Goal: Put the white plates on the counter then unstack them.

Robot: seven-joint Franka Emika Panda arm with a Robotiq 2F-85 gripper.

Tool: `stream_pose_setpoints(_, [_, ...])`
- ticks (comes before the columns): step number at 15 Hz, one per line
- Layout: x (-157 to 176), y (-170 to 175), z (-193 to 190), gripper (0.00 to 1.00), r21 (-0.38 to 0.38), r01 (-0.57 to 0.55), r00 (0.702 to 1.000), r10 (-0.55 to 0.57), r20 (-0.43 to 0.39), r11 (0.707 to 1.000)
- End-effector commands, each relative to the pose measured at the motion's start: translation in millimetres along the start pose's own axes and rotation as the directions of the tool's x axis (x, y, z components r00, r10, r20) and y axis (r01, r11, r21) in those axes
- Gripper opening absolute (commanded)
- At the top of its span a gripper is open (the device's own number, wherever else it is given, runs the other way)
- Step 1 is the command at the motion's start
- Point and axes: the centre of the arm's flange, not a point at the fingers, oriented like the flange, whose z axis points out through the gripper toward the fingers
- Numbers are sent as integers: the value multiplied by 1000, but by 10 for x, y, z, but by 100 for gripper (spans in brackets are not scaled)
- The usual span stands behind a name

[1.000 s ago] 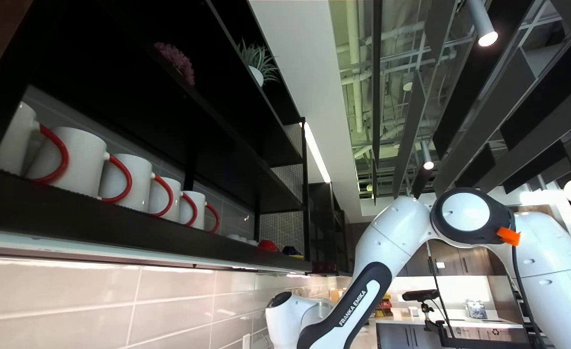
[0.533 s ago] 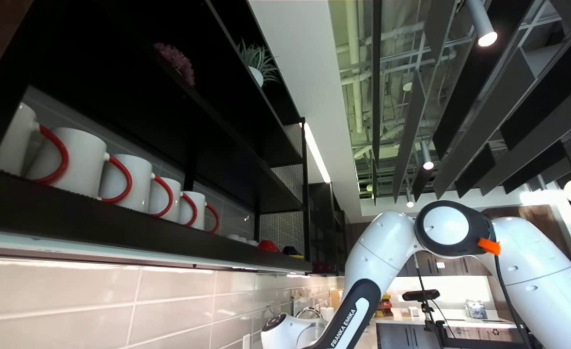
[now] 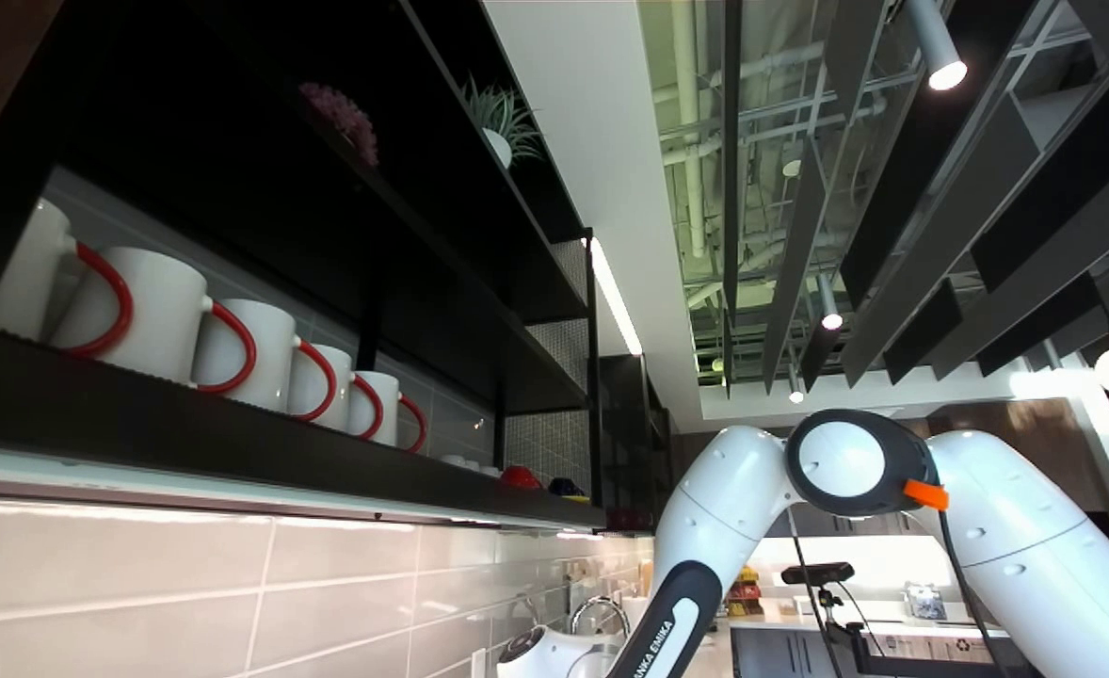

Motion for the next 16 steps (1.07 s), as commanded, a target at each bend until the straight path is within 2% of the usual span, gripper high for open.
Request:
stream_pose_setpoints(1, [193, -3, 43, 1, 17, 9, 1000, -9, 13, 1000])
stream_pose_setpoints(7, [291, -36, 128, 1, 31, 36, 999, -37, 32, 999])
stream_pose_setpoints(8, [297, -41, 131, 30, 31, 43, 999, -44, 33, 999])
stream_pose_setpoints(10, [314, -31, 109, 38, 38, 43, 999, -43, 24, 998])
stream_pose_setpoints(16, [331, 31, -67, 78, 58, 34, 999, -34, -5, 998])
